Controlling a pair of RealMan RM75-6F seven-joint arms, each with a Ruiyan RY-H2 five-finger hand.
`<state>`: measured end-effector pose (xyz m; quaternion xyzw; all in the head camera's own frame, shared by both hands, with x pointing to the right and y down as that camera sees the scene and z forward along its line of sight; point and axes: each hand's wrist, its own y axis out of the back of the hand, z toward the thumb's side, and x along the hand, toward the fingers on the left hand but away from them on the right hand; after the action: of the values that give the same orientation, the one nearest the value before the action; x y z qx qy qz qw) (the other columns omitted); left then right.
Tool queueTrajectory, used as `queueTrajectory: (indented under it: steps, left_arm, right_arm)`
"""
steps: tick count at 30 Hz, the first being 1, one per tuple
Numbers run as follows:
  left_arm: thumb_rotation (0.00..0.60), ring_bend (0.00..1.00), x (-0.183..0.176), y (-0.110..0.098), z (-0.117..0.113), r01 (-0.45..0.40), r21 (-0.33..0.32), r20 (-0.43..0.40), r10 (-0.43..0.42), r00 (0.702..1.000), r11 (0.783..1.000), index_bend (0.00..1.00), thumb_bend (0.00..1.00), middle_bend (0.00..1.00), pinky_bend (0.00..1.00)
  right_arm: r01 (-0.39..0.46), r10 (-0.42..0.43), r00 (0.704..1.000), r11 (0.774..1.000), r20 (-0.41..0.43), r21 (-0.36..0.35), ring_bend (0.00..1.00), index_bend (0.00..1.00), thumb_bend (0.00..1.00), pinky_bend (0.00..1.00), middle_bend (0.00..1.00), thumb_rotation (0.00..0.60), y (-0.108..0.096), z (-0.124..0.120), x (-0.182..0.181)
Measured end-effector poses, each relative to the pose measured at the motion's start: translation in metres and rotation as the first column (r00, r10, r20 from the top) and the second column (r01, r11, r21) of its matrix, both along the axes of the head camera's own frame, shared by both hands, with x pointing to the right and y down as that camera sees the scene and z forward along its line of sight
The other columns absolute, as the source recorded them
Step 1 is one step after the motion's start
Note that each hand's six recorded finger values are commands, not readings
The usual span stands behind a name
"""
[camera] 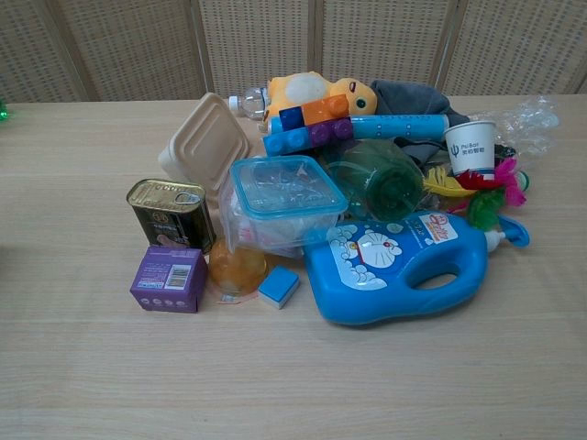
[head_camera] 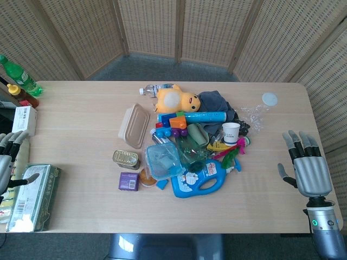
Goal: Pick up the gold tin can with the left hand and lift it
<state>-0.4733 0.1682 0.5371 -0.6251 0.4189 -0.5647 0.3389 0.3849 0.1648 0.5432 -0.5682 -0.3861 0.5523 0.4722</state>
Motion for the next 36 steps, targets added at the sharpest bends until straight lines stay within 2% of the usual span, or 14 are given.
queueTrajectory:
  steps: [7, 19, 24, 29, 33, 36]
  left_arm:
    - [0.586, 0.0, 0.0, 0.002, 0.009, 0.001, -0.032, -0.007, -0.001, 1.0, 1.0, 0.0, 0.1, 0.0, 0.0]
    - [0.585, 0.0, 0.001, -0.002, 0.014, -0.014, -0.046, -0.02, 0.013, 1.0, 0.999, 0.0, 0.1, 0.0, 0.0]
    - [0.586, 0.0, 0.011, -0.009, 0.018, -0.058, -0.054, -0.024, 0.057, 0.998, 0.997, 0.0, 0.1, 0.0, 0.0]
    - [0.584, 0.0, 0.027, -0.019, 0.027, -0.121, -0.099, -0.028, 0.119, 0.993, 0.988, 0.04, 0.1, 0.01, 0.0]
    - [0.584, 0.04, 0.047, -0.029, 0.04, -0.193, -0.151, -0.032, 0.191, 0.981, 0.969, 0.15, 0.1, 0.15, 0.0]
    - [0.583, 0.16, 0.066, -0.036, 0.054, -0.243, -0.184, -0.047, 0.239, 0.97, 0.952, 0.19, 0.1, 0.26, 0.0]
  right_arm:
    - [-0.002, 0.002, 1.0, 1.0, 0.004, -0.006, 0.0, 0.01, 0.41, 0.0, 0.0, 0.492, 0.002, 0.001, -0.001]
    - [-0.007, 0.007, 1.0, 1.0, 0.015, -0.004, 0.0, 0.01, 0.41, 0.0, 0.0, 0.494, 0.004, 0.002, 0.001]
    - [-0.002, 0.002, 1.0, 1.0, 0.018, -0.008, 0.0, 0.01, 0.41, 0.0, 0.0, 0.494, 0.005, 0.002, 0.001]
    - [-0.003, 0.003, 1.0, 1.0, 0.023, -0.007, 0.0, 0.01, 0.41, 0.0, 0.0, 0.494, 0.007, 0.002, 0.001]
    - [-0.005, 0.005, 1.0, 1.0, 0.025, -0.007, 0.0, 0.01, 0.41, 0.0, 0.0, 0.493, 0.009, 0.001, 0.003]
    - [-0.011, 0.011, 1.0, 1.0, 0.022, -0.006, 0.0, 0.01, 0.41, 0.0, 0.0, 0.492, 0.011, -0.001, 0.007]
